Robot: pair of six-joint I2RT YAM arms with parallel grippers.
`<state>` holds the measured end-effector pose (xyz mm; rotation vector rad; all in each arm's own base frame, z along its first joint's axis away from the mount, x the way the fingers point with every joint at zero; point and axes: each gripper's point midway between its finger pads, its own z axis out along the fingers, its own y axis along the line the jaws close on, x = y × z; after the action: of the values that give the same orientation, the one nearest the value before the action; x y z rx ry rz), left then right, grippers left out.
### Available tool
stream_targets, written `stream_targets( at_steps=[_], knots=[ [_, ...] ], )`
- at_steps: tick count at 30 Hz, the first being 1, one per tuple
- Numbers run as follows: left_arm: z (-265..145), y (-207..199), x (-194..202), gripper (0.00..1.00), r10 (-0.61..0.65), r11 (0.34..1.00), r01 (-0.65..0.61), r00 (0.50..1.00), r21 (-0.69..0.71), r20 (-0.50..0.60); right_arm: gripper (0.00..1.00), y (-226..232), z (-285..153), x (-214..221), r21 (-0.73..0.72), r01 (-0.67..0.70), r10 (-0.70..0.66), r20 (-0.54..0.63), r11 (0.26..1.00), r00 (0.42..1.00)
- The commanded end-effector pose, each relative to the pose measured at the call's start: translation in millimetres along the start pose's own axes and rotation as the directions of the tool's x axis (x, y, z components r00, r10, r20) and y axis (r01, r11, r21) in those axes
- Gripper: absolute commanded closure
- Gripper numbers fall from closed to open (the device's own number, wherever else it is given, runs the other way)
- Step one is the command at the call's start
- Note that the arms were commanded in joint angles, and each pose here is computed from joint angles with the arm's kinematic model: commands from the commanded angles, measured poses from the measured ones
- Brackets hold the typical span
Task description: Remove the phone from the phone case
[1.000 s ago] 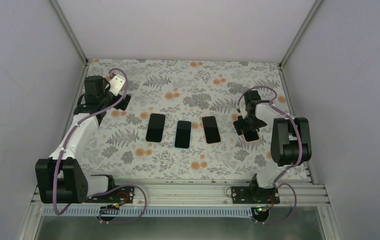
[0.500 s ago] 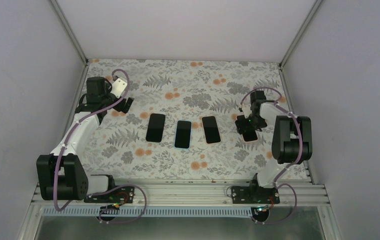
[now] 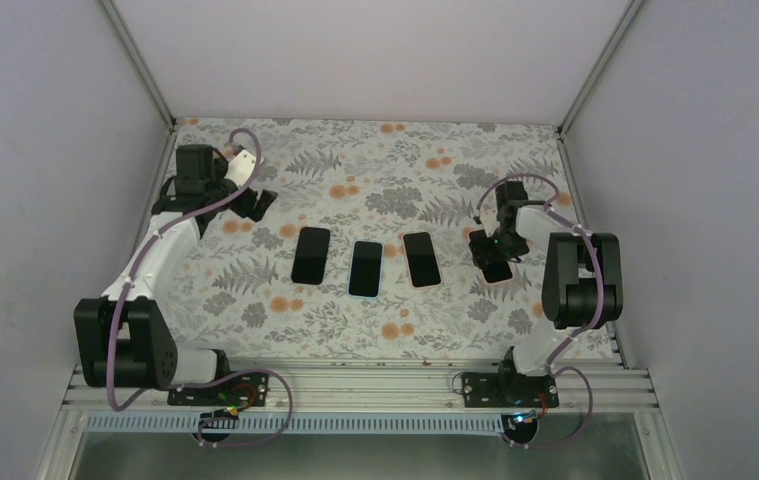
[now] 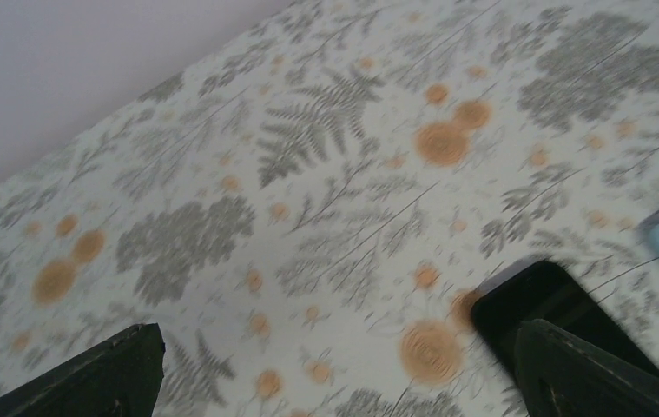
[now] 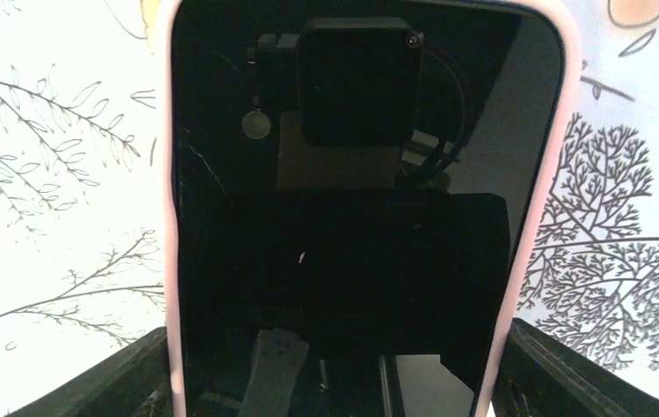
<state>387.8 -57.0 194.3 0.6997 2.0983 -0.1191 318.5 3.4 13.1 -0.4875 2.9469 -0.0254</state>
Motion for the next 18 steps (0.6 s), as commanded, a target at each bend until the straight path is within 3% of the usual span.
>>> stream_targets(
  at_steps=[1,6,9,14,18],
  knots=[
    [8.1,-31.3,-42.4,0.00,-0.010,0.979,0.002,0.999,0.202,0.040,0.22,22.4,-7.6,-12.0,0.027,0.140,-0.141,0.037,0.990,0.989],
    [39.6,-80.9,-73.4,0.00,-0.026,0.907,0.060,0.996,0.416,-0.089,0.23,68.7,-66.4,-62.4,0.054,0.252,-0.258,0.221,0.966,0.941],
    [69.2,-109.6,-66.0,0.00,-0.027,0.833,0.149,0.973,0.532,-0.229,0.23,94.6,-90.6,-87.3,0.082,0.305,-0.315,0.294,0.949,0.902],
    [96.4,-121.2,-65.9,0.00,-0.076,0.735,0.307,0.924,0.605,-0.376,0.24,135.4,-114.1,-117.5,0.129,0.376,-0.396,0.373,0.918,0.839],
    [99.0,-130.4,-80.5,0.00,-0.111,0.642,0.375,0.909,0.669,-0.403,0.25,172.9,-126.6,-138.6,0.171,0.422,-0.452,0.436,0.890,0.778]
  ],
)
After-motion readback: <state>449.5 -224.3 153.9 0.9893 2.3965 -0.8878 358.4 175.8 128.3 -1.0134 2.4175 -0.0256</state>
